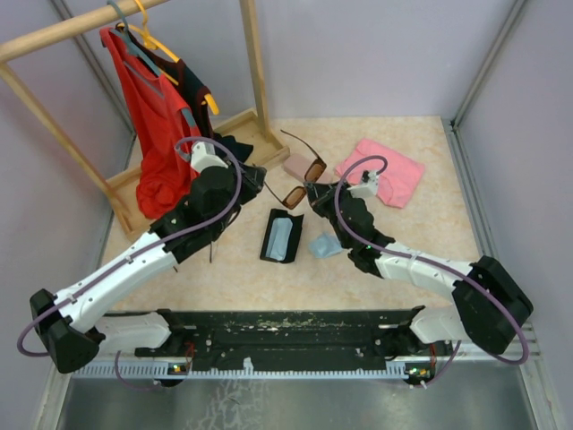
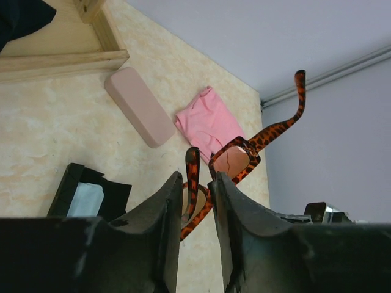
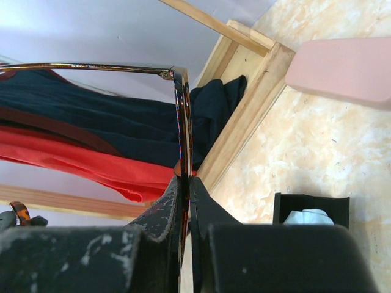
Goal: Organize the sunglasses
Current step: Fold the sunglasses.
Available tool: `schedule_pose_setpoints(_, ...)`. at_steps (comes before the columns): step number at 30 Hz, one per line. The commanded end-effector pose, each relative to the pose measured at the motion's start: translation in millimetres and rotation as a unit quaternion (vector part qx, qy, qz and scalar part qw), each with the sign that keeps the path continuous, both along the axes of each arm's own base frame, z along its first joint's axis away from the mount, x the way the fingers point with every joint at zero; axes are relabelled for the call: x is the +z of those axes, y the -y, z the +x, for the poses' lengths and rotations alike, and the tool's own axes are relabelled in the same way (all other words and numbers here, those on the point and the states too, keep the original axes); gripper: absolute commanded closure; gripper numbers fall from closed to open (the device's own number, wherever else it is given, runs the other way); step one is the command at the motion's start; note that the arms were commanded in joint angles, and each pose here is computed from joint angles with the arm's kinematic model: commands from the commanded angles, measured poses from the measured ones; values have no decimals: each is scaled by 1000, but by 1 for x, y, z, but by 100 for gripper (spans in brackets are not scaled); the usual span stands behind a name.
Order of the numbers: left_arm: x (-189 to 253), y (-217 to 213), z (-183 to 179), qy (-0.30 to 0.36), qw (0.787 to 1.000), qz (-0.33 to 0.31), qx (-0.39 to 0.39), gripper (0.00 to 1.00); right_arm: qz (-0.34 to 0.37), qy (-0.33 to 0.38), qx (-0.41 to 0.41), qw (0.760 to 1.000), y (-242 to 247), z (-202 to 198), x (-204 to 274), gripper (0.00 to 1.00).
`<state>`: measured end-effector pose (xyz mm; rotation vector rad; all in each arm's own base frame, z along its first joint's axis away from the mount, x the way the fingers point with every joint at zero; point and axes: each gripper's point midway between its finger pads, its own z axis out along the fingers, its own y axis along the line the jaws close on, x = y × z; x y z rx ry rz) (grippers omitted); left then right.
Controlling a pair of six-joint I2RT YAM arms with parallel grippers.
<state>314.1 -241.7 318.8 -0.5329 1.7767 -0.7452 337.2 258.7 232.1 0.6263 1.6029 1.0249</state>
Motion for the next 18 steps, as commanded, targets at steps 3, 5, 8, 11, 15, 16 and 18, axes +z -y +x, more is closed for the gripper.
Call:
schedule_pose_setpoints(3,35,7,-11,71,996,-25,-48,50,26,32,-14,999,8,4,33,100)
schedule_pose_setpoints(5,39,8,-15,82,994,-19,-63,43,20,31,-21,999,12,4,32,100)
schedule_pose_setpoints(8,44,6,-23,96,992,-5,-82,37,-1,29,-41,999,27,4,28,100)
schedule_pose_setpoints(11,43,0,-31,110,989,26,-98,37,-30,27,-66,997,47,3,25,100)
schedule_pose_setpoints(15,28,-7,-43,139,977,96,-133,43,-71,18,-88,993,72,-2,25,100)
schedule_pose_setpoints(16,23,-6,-45,151,970,121,-146,46,-77,14,-90,993,78,-4,25,100)
schedule_pose_setpoints(18,12,-5,-44,153,964,148,-158,54,-78,14,-91,993,87,-8,32,100)
